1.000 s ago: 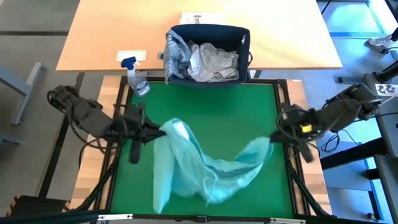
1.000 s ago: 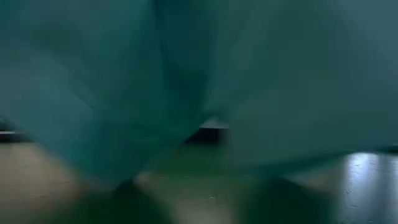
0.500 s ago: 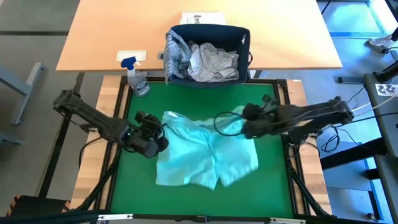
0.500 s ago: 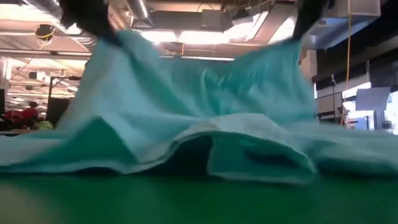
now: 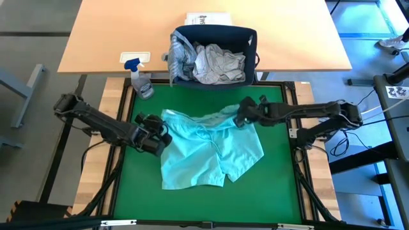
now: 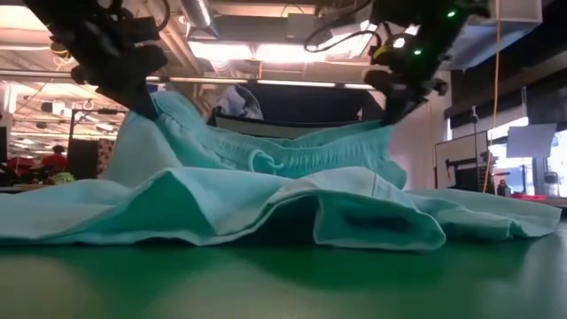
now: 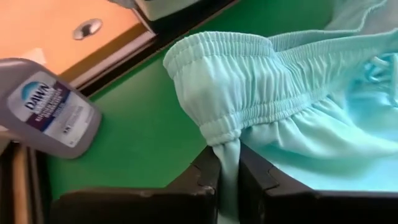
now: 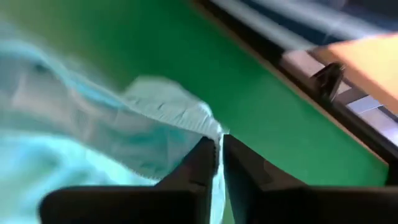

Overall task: Fold laundry
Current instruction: Remove the blue short from the blue laundry bin, then fold the blue short

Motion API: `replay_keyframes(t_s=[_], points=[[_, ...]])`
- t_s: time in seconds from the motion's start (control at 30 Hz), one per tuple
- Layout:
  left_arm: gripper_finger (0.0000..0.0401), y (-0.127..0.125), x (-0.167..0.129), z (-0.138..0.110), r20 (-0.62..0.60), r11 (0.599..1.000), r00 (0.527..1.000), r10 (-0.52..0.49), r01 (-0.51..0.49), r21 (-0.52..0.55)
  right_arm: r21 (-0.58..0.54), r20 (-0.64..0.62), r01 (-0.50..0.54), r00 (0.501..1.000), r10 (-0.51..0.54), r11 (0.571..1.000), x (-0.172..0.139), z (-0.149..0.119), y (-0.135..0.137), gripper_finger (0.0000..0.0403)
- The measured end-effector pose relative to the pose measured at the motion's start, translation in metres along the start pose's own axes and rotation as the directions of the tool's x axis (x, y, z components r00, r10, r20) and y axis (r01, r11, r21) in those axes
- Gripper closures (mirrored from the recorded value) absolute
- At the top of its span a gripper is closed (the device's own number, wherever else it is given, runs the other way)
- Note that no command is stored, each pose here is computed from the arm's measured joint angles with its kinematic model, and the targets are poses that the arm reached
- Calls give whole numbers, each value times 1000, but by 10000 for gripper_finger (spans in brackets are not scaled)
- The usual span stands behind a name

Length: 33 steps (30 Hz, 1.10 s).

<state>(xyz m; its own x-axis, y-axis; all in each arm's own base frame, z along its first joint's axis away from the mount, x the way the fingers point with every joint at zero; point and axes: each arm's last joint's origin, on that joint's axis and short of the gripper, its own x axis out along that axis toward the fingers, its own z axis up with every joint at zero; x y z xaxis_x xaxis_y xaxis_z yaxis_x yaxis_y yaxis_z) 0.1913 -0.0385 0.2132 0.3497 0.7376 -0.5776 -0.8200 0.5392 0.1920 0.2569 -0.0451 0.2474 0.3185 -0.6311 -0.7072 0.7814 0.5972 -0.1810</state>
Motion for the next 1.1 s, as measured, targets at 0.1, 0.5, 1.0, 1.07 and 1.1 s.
replay_keyframes(t_s=[0.1,0.5,1.0,1.07,1.1], points=[[332,3,6,4,-3,999,999,37,-37,-21,84,59,-7,998,2,996,10,16,-9,320],[230,-14,-20,46,-193,961,942,-275,266,-71,-43,-285,-338,906,313,940,-10,16,-28,220],[246,-103,-3,-24,-356,812,737,-575,567,-138,19,-320,-481,828,461,877,-7,-101,31,223],[249,-115,2,-37,-391,810,722,-571,573,-125,43,-317,-494,817,481,868,-6,-115,34,223],[251,-119,4,-45,-415,815,717,-560,568,-119,55,-315,-501,812,491,864,-6,-121,35,223]])
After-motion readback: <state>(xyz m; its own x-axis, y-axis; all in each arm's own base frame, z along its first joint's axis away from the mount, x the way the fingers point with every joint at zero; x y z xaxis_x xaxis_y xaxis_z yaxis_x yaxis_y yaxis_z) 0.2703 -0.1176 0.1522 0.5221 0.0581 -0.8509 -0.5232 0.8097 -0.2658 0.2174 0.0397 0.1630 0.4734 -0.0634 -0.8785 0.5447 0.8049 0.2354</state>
